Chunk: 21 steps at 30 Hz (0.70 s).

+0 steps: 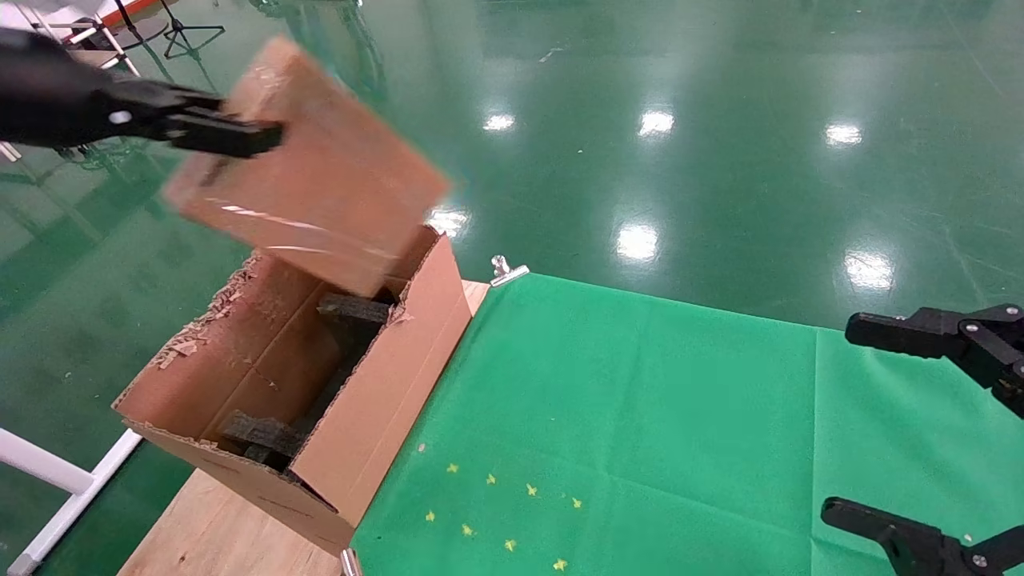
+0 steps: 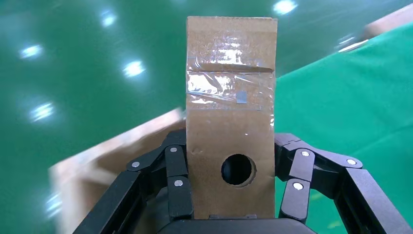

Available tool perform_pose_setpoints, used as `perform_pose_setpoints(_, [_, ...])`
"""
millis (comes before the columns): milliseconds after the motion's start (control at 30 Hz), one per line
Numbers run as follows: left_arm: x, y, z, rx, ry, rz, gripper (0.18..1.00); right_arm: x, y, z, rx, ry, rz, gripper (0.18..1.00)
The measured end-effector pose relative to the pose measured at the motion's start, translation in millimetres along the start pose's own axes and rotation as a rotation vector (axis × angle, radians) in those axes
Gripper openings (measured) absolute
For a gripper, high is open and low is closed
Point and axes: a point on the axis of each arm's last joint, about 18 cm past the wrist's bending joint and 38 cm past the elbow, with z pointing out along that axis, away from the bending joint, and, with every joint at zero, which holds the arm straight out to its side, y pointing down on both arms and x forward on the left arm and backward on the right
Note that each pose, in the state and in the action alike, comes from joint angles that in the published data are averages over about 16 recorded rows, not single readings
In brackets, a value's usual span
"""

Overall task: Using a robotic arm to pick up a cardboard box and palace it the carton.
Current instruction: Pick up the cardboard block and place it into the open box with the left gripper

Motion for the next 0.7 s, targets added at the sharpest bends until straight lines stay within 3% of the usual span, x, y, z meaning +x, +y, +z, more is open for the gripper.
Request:
perform_pose_setpoints(200, [-36.1,35.3,1.5,-0.123,-0.097,-0.033,0.356,0.0,0.0,0.0,0.000,0.000,0.000,1.001])
perform_pose_setpoints(467, [-61.3,88.8,35.8,-0.282,-0.162,-0.087,0.352,0.0,0.0,0.0,0.000,0.000,0.000,1.001])
perform_pose_setpoints(700, [-74.7,116.7,61.9,-0.339,-0.231,-0.103,0.346,0.0,0.0,0.0,0.000,0.000,0.000,1.001])
